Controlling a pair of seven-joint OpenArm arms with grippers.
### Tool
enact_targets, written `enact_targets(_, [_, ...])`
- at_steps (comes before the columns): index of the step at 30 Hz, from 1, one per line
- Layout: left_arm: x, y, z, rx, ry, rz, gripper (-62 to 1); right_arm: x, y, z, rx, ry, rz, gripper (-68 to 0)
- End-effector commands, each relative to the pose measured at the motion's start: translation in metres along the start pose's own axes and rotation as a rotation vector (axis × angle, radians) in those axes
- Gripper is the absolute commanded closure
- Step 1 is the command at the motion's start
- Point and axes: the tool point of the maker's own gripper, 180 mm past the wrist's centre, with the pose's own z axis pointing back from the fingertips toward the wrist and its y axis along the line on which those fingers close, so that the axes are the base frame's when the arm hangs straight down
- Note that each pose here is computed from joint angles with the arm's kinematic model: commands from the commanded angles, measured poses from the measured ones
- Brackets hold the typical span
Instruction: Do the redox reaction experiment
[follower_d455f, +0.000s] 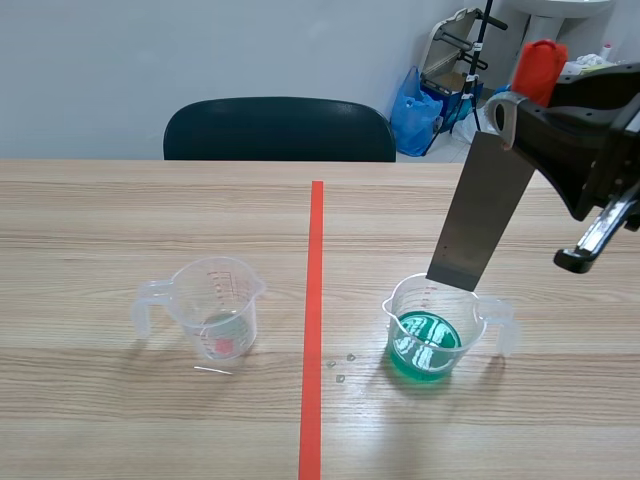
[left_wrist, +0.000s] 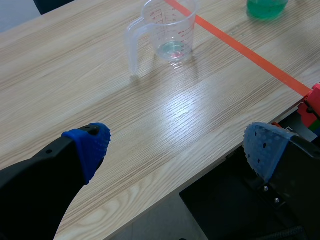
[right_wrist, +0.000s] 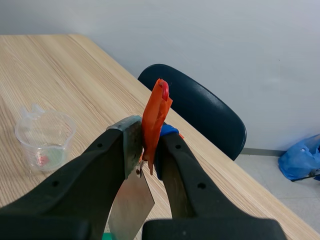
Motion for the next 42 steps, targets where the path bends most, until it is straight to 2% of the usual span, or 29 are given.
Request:
enact_targets(1, [0.005, -0.001, -0.001, 0.006, -0.023, 0.005, -57.2, 0.010, -0.006, -0.001, -0.014, -0.039, 0.011, -1.9])
enact_targets(28, [0.006, -0.001, -0.001, 0.004, -0.031, 0.007, -56.7, 0.010, -0.003, -0.001, 0.000, -0.036, 0.004, -2.0])
enact_targets(33, [0.006, -0.001, -0.001, 0.004, -0.031, 0.007, -56.7, 0.006, -0.003, -0.002, -0.016, -0.027, -0.009, -2.0])
enact_targets(38, [0.006, -0.001, -0.001, 0.004, -0.030, 0.008, -56.7, -0.001, -0.001, -0.001, -0.024, -0.019, 0.009, -2.0])
enact_targets(42, [0.006, -0.001, -0.001, 0.004, -0.031, 0.008, -56.7, -0.008, 0.000, 0.000, -0.030, -0.009, -0.007, -2.0])
